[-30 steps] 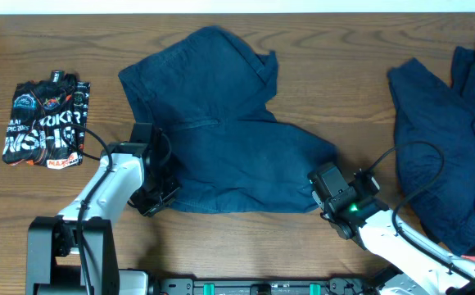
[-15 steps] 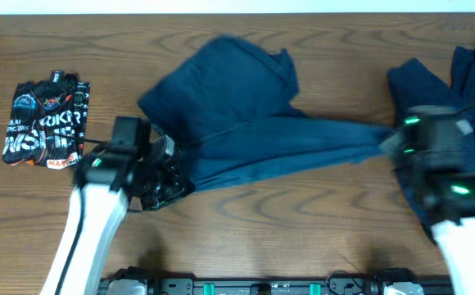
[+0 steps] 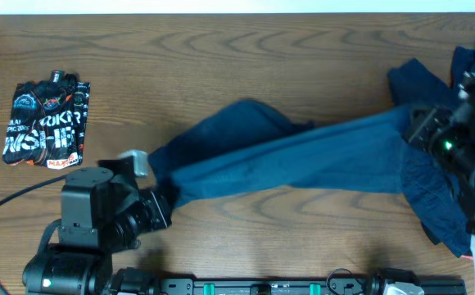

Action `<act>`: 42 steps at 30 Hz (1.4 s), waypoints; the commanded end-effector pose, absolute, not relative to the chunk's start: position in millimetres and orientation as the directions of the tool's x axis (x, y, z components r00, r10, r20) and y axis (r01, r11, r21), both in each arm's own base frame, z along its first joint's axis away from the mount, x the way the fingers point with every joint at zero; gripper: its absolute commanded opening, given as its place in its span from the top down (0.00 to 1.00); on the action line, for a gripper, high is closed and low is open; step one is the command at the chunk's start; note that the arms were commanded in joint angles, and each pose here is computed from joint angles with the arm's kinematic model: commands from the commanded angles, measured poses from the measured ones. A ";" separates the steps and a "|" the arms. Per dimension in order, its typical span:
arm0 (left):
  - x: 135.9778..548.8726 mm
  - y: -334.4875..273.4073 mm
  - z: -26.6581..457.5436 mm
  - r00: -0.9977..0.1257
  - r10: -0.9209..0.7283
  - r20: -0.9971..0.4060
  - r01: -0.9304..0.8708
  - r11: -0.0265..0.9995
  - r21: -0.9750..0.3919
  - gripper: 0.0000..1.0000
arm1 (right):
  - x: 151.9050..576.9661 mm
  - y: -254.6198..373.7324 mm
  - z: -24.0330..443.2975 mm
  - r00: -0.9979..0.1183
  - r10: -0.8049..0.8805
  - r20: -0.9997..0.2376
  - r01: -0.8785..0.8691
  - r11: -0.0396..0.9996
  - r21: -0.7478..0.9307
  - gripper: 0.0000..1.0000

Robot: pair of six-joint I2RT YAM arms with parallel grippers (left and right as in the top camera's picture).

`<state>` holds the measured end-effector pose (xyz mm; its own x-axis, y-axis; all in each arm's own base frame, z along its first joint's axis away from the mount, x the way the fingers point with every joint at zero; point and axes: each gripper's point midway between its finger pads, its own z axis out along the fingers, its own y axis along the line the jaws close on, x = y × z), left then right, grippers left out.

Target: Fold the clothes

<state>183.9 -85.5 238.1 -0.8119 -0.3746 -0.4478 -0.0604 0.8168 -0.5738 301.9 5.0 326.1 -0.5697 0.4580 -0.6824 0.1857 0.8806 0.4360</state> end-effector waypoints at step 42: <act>307.8 44.9 119.2 -0.656 -0.688 -0.312 -0.667 0.721 -0.187 0.41 | 369.4 78.0 133.8 -0.944 0.190 -0.271 0.139 0.971 0.196 0.09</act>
